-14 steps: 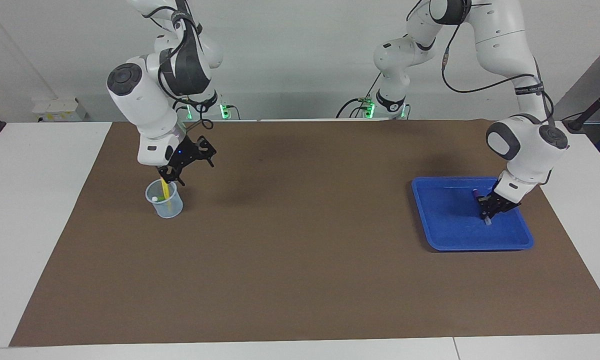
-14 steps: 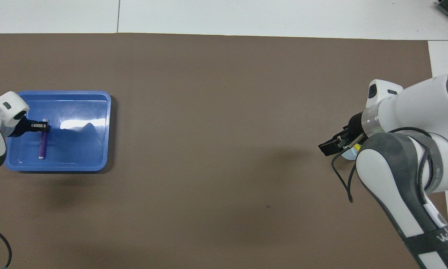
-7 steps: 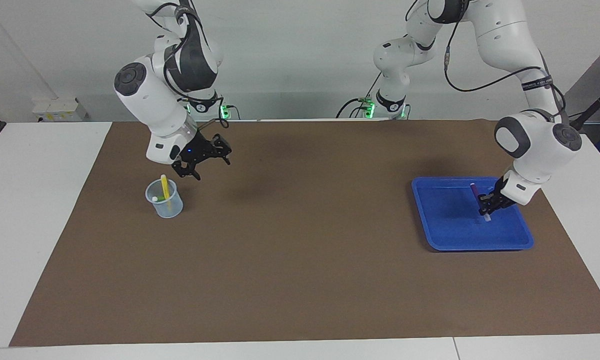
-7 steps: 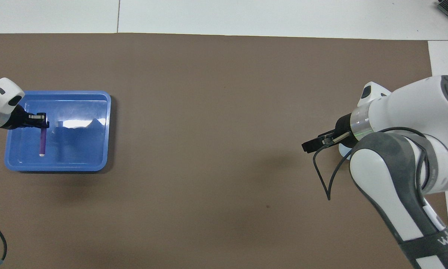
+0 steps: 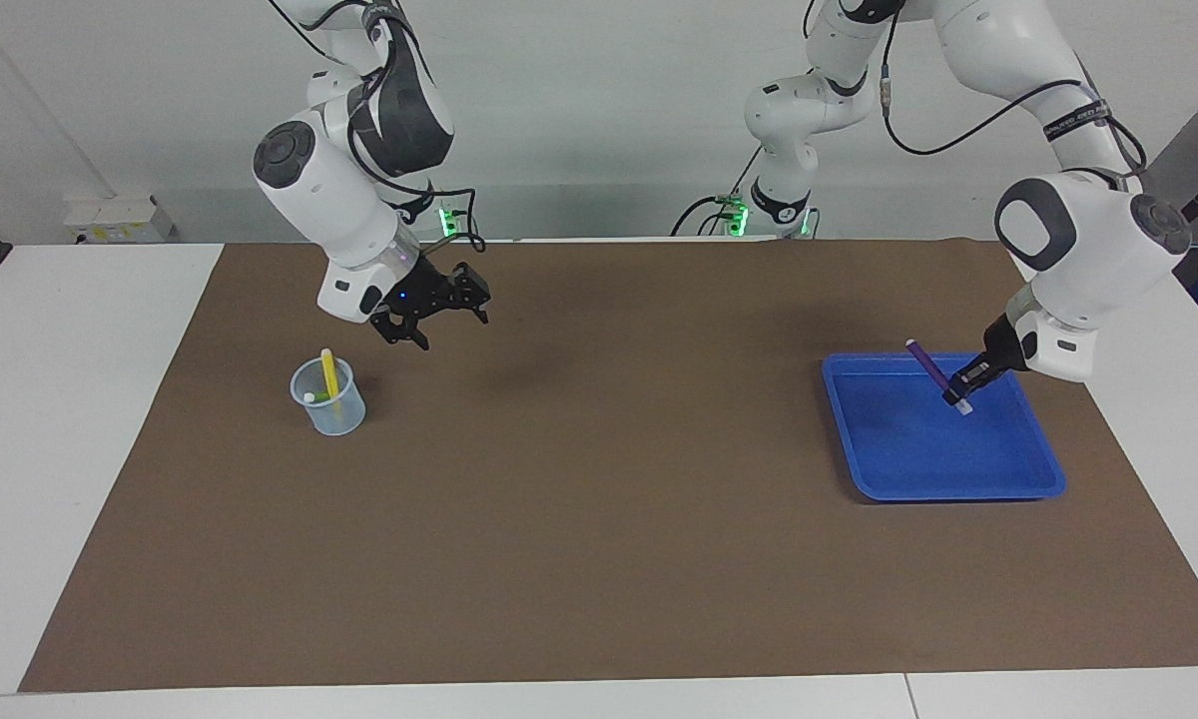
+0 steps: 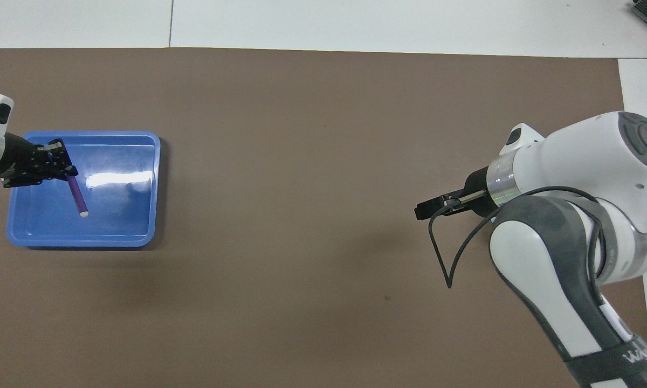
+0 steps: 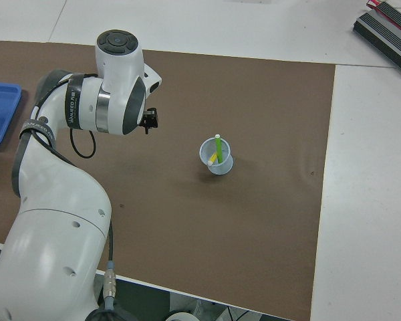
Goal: Transfer and insert pens with both arms
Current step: 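Grasp the purple pen with the left gripper while the right gripper returns, then lift the purple pen with the left gripper toward the right gripper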
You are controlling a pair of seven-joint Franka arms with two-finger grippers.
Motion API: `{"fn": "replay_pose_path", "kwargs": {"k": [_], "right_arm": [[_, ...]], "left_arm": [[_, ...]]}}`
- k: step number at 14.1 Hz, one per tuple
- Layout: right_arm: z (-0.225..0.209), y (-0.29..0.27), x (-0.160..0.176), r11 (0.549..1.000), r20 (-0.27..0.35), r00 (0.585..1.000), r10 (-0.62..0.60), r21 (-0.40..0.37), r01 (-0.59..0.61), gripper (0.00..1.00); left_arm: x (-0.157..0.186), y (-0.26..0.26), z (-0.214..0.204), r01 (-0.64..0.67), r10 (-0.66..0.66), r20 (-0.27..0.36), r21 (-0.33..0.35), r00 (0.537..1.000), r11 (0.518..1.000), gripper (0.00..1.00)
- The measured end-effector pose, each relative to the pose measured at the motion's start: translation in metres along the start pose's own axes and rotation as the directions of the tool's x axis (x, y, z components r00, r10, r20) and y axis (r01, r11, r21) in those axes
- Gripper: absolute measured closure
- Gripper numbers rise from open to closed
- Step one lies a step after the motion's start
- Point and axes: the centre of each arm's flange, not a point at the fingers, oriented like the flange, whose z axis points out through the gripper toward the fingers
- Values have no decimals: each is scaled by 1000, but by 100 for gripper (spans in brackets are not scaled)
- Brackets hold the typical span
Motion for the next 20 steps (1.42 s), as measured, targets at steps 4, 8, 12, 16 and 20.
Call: {"fn": "replay_pose_path", "kwargs": {"k": [4, 8, 12, 16, 20], "right_arm": [[-6, -22, 1, 977, -11, 989, 150, 155, -146, 0], [-26, -61, 6, 902, -1, 942, 337, 288, -322, 0], [-30, -119, 9, 822, -13, 882, 471, 370, -433, 0], [-25, -170, 5, 714, 3, 792, 611, 431, -552, 0], [-21, -218, -4, 630, -5, 730, 683, 510, -586, 0]], "left_arm": [[-33, 25, -51, 315, -309, 64, -126, 949, 941, 83], [-62, 49, -87, 561, -530, 189, -207, 827, 802, 83], [-84, 72, -104, 727, -646, 343, -223, 682, 649, 83], [-102, 79, -99, 792, -664, 451, -197, 597, 578, 83], [-137, 93, -90, 802, -661, 481, -177, 576, 570, 83]]}}
